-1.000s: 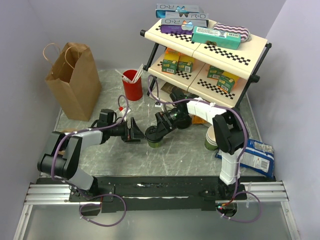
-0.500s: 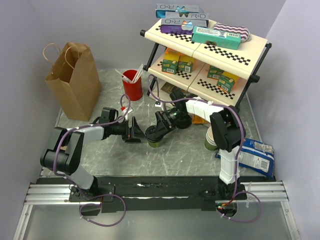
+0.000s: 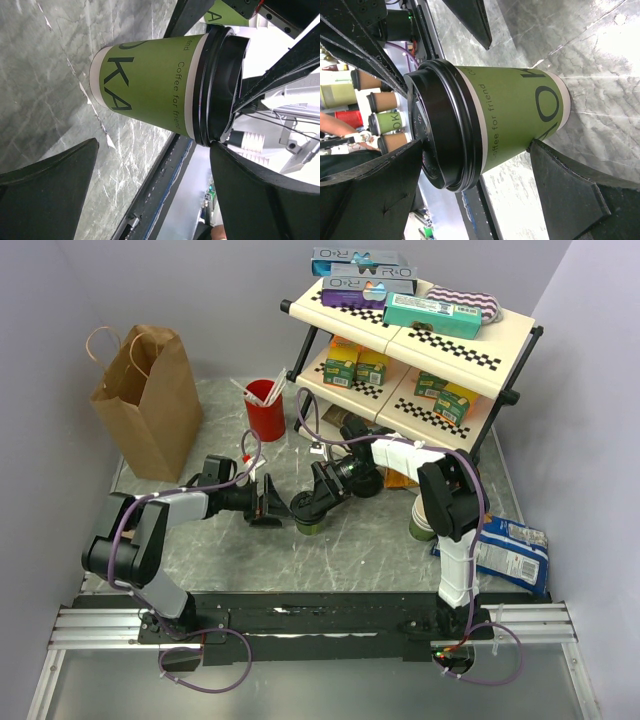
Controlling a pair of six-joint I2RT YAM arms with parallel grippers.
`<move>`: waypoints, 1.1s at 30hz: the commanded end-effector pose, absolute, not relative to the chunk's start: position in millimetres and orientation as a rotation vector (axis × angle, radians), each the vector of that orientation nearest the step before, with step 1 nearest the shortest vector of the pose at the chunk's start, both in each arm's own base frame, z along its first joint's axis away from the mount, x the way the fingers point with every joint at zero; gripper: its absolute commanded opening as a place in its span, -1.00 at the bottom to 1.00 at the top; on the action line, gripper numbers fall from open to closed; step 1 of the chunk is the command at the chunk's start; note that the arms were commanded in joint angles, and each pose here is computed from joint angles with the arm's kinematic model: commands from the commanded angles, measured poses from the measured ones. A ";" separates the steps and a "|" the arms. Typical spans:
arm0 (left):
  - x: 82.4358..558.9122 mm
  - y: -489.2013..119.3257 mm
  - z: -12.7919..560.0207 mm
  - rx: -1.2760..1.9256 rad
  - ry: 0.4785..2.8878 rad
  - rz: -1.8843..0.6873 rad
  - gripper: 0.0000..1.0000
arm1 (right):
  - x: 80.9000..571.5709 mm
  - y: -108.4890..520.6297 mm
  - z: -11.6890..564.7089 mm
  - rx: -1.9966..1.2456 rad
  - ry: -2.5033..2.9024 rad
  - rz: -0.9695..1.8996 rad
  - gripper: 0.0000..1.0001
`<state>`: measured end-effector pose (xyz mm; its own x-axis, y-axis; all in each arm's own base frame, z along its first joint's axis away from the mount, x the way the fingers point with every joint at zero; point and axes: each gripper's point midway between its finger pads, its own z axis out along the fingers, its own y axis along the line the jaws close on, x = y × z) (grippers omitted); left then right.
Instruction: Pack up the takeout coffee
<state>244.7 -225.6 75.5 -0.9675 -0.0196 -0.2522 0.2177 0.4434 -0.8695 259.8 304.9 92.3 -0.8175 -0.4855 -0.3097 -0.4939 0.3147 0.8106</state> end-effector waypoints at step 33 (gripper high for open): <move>305.1 -192.8 150.2 0.338 2.112 -1.144 0.99 | 310.0 272.3 157.6 -1.341 2.200 1.105 1.00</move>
<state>285.4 -212.6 145.0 -0.7621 -0.0239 -0.6470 0.5720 0.4431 -0.6902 297.5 288.3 123.6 -0.6618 -0.5556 -0.5033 -0.7171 0.2736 0.6410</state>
